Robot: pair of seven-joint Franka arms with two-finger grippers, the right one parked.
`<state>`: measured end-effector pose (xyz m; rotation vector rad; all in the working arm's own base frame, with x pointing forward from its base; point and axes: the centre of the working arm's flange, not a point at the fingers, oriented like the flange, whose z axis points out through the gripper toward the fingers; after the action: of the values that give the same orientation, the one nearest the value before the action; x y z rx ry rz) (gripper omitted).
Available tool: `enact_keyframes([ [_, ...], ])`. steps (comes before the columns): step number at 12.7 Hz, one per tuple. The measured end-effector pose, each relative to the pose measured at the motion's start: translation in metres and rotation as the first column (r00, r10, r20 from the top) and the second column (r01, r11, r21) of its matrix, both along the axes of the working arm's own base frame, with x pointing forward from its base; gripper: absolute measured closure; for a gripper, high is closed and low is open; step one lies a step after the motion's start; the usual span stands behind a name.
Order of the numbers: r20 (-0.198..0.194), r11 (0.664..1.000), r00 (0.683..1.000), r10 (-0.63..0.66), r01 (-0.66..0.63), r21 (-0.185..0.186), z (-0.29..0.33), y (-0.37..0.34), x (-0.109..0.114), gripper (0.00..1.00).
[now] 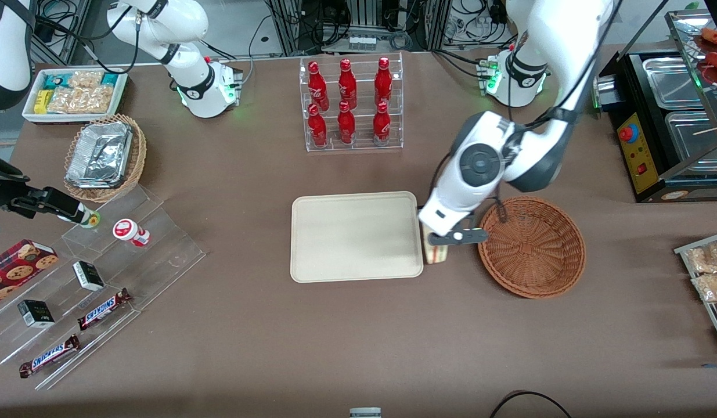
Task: Place sandwich from basket to tray
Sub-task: 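Lift the sandwich and carry it over the cream tray, then lower the sandwich onto the tray and open the left gripper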
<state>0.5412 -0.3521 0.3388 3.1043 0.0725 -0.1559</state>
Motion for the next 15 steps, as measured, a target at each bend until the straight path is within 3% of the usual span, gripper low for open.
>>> enact_keyframes([
  [9,0.020,0.999,0.999,0.044,-0.044,0.006,-0.048,-0.153,-0.032,0.86],
  [15,0.027,0.995,0.996,0.088,-0.089,0.041,-0.064,-0.179,-0.030,0.86],
])
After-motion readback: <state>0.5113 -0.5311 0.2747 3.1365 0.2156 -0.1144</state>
